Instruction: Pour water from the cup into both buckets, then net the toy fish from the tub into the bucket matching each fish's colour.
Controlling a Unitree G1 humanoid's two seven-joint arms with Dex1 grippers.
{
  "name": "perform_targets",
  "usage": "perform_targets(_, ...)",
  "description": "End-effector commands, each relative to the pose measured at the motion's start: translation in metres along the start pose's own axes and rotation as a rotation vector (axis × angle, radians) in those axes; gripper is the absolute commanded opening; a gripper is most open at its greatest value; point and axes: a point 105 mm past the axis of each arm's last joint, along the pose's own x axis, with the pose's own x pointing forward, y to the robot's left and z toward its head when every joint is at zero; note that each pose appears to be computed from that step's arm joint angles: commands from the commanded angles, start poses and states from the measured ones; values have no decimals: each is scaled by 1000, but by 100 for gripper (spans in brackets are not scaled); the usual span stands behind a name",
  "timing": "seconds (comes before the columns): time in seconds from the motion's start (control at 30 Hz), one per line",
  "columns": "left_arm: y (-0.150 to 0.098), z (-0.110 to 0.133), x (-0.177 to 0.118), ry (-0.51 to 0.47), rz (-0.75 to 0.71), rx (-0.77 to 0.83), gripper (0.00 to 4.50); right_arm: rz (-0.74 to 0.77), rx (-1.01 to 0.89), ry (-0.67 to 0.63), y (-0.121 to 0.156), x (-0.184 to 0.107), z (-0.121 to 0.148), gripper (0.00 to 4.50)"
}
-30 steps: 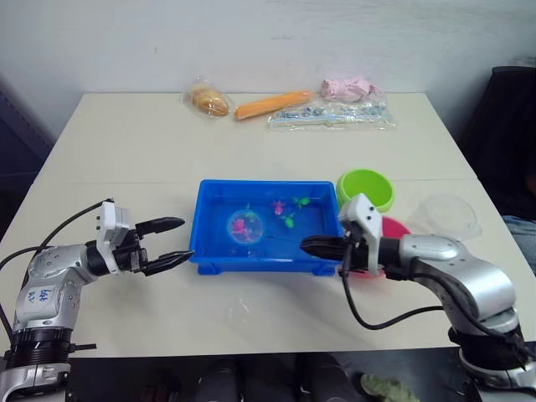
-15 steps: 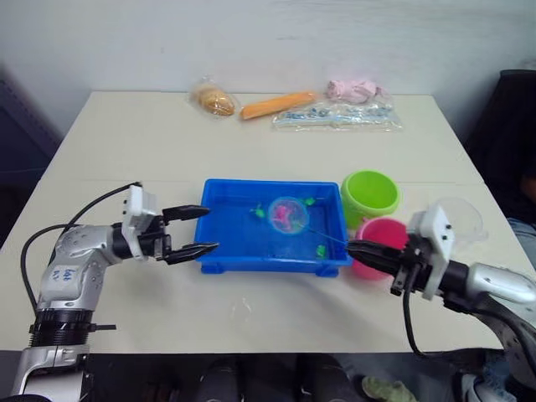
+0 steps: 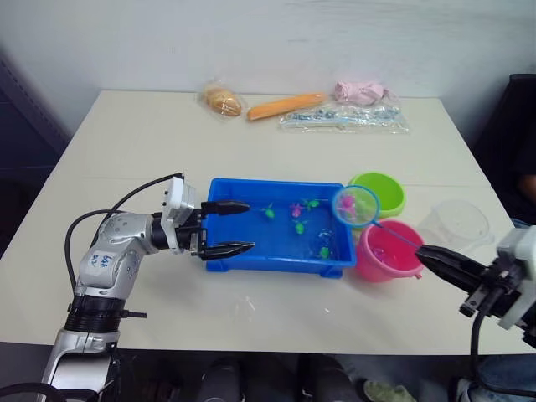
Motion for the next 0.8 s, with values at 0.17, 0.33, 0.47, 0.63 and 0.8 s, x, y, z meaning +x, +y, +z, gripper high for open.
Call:
perform_targets(0.17,4,9,11,-24,-57,34,441,-150,-108,31,-14,-38,-12,0)
perform_targets(0.33,2,11,15,-35,-74,33,441,-241,-218,43,-20,-48,-31,0)
perform_targets(0.47,0,12,14,-35,-72,32,441,-265,-338,90,-21,-48,-50,0)
perform_targets(0.63,0,11,12,-32,-63,30,441,-307,-505,104,-24,-44,-62,0)
perform_targets(0.8,1,12,11,-34,-54,35,441,-302,-666,94,-21,-39,-68,0)
